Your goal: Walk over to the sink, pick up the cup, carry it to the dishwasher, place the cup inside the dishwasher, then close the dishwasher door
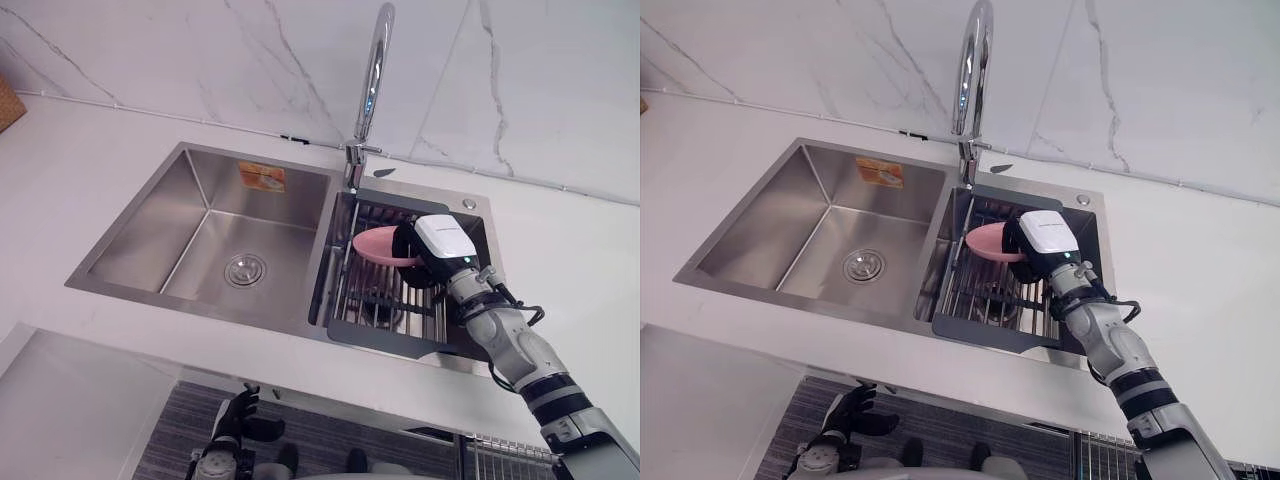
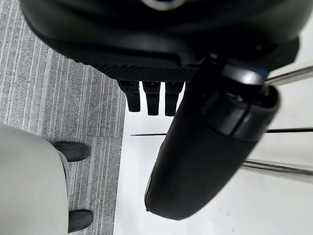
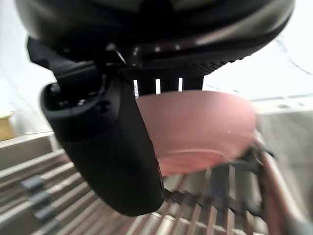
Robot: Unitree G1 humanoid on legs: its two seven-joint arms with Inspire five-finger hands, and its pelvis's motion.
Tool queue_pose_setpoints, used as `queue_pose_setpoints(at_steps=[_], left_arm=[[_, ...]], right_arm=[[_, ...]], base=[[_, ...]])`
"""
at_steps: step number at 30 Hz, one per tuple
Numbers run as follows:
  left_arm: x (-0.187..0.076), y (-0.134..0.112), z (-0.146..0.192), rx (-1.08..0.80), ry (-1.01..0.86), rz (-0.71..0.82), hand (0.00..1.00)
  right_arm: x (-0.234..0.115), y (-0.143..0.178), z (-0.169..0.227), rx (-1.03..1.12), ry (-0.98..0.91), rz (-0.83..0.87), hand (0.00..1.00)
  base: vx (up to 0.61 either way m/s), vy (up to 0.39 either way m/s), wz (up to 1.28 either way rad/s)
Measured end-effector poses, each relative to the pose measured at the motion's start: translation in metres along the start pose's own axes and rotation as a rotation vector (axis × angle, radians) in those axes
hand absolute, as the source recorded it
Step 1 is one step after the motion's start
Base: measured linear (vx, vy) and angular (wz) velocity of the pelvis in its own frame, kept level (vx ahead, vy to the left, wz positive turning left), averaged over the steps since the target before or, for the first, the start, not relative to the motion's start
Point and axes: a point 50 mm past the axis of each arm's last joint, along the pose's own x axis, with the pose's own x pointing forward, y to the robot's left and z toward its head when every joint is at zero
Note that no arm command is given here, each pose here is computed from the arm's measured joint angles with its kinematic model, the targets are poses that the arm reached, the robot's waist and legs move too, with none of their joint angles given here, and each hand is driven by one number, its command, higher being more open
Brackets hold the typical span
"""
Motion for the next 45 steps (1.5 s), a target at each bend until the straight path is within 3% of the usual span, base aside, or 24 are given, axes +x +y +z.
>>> queue_pose_setpoints(at_steps=[9, 20, 31, 45], left_arm=[[0.0, 0.003, 0.0, -0.01, 0.001, 0.012, 0.9], [0.0, 0.004, -0.002, -0.012, 0.009, 0.016, 0.9], [-0.002, 0.007, -0.012, -0.022, 0.056, 0.042, 0.9], [-0.001, 0.007, -0.015, -0.041, 0.084, 0.057, 0.9]], right_arm=[[-0.007, -0.015, 0.024, -0.028, -0.161, -0.033, 0.3], [-0.04, -0.008, 0.017, 0.005, -0.097, -0.023, 0.3], [-0.061, -0.055, 0.035, 0.072, -0.082, -0.346, 0.3], [-0.076, -0.074, 0.046, 0.11, -0.095, -0.495, 0.3]], base=[[-0.02, 0.002, -0.04], [-0.01, -0.001, -0.02], [-0.02, -0.006, -0.1], [-0.01, -0.006, -0.17]])
